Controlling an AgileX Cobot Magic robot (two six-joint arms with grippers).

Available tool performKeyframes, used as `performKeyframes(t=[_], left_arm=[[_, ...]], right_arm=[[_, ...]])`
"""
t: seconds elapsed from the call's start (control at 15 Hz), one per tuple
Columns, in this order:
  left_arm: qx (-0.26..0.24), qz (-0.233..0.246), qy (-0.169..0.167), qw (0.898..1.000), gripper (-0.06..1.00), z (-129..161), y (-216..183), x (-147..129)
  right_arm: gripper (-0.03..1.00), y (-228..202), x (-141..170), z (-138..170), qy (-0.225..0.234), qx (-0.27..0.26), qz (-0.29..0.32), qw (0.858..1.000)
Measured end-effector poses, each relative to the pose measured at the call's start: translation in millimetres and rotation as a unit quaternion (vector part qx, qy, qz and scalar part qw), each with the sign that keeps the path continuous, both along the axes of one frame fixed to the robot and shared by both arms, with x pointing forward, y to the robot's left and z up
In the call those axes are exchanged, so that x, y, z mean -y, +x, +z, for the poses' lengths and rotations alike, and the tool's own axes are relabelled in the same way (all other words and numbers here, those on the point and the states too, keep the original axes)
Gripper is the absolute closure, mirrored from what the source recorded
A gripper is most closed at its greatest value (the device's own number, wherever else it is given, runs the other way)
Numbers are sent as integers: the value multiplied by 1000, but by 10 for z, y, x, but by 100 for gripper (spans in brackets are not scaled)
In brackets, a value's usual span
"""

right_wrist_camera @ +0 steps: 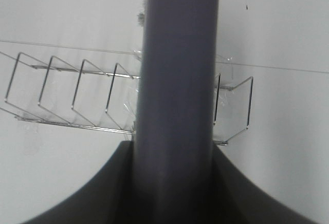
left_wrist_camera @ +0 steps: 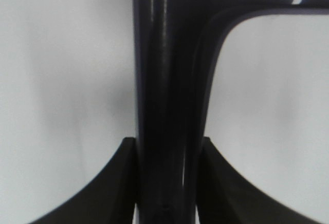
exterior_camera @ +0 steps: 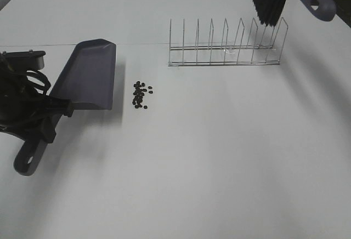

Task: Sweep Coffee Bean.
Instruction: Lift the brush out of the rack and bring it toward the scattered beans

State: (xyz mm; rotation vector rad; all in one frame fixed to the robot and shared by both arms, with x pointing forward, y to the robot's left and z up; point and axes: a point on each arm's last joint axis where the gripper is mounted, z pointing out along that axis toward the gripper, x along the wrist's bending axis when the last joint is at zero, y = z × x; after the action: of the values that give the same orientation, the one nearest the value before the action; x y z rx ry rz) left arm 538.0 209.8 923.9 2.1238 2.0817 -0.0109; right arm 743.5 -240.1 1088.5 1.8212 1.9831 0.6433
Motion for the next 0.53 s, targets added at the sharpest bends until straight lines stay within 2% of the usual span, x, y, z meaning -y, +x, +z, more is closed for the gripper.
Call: performKeyframes(t=[0.27,0.4,0.53], left_arm=[[-1,3,0,1000,68,0,-1,0],[-2,12,1,1000,68,0,0,-4],[-2,17,3,1000,68,-1,0,-8]], right_arm=[[67,-267,-40,349,25,11,9,1000],[67,-406,-135,271,17,-22,20,999],[67,-499,-334,-27,-13,-75,42,996]])
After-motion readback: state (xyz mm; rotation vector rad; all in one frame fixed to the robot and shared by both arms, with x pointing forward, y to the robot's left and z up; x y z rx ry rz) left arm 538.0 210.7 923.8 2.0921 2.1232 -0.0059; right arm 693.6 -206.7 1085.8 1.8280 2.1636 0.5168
